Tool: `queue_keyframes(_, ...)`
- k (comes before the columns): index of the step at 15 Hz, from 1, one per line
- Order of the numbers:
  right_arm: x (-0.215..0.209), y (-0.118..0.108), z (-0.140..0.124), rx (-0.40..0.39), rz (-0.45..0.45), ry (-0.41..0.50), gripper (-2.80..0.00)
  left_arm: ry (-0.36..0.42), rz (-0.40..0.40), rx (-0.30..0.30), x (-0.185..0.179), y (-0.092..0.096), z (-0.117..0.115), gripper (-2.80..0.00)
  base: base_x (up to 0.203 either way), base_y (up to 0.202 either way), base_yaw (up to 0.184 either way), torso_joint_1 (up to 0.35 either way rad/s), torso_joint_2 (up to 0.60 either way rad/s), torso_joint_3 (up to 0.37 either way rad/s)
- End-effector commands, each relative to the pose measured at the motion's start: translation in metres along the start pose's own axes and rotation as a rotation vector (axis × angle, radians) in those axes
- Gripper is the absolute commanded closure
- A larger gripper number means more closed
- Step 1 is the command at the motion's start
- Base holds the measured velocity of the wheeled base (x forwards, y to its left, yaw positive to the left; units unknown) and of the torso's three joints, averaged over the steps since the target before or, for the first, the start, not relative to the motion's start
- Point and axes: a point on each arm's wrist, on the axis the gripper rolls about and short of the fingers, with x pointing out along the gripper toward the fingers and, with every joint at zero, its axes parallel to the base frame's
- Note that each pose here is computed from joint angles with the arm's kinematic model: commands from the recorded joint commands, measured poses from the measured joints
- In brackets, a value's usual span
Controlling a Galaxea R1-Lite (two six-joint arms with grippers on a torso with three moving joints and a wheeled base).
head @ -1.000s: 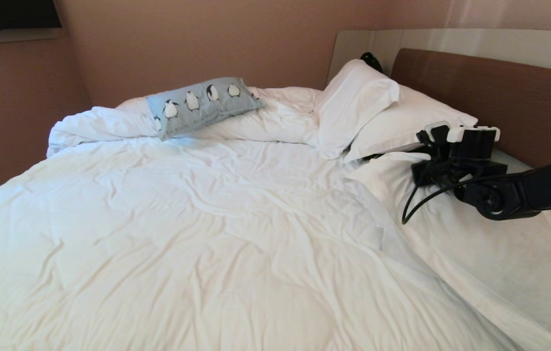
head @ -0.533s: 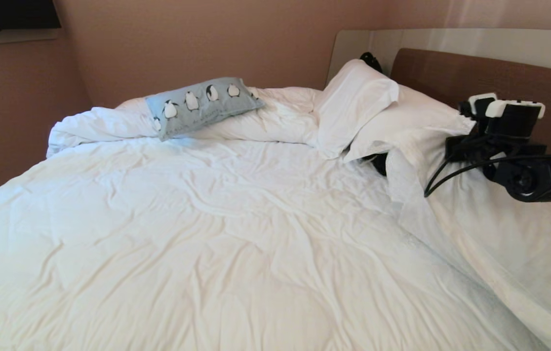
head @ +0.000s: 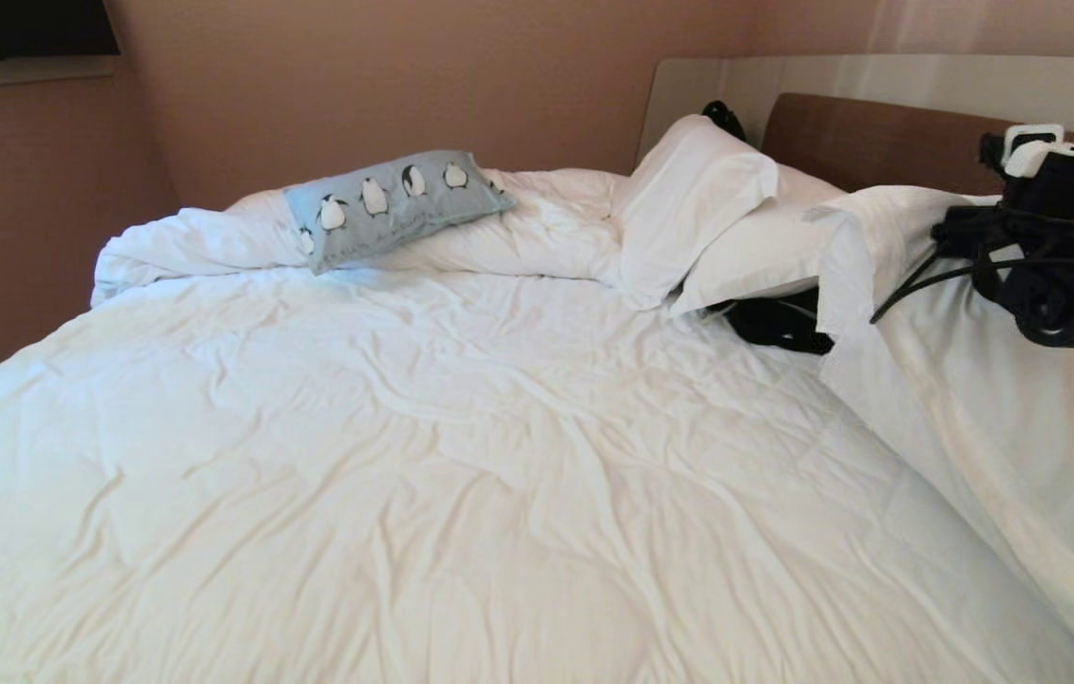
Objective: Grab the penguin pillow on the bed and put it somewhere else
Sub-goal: Place the pillow at the bedside
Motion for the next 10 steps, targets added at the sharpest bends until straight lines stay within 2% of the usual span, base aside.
queue_keyframes(1,0.017,-0.003,-0.004,0.014,-0.186,0.011,0.00,0.000,0.001,0.000,0.000,0.000,0.000,0.00,0.000,0.000,0.000,0.000,0.00,0.000)
queue_keyframes(5,0.046,-0.011,-0.013,0.025,-0.377,0.009,0.00,0.001,0.001,0.002,0.000,0.000,0.000,0.00,0.000,0.000,0.000,0.000,0.00,0.000)
queue_keyframes(6,0.051,-0.015,-0.017,-0.004,-0.406,0.021,0.00,0.001,0.001,0.002,0.000,0.000,0.000,0.00,0.000,0.000,0.000,0.000,0.00,0.000)
queue_keyframes(10,0.057,-0.013,-0.031,-0.045,-0.408,0.045,0.00,0.001,0.001,0.002,0.000,0.000,0.000,0.00,0.000,0.000,0.000,0.000,0.00,0.000)
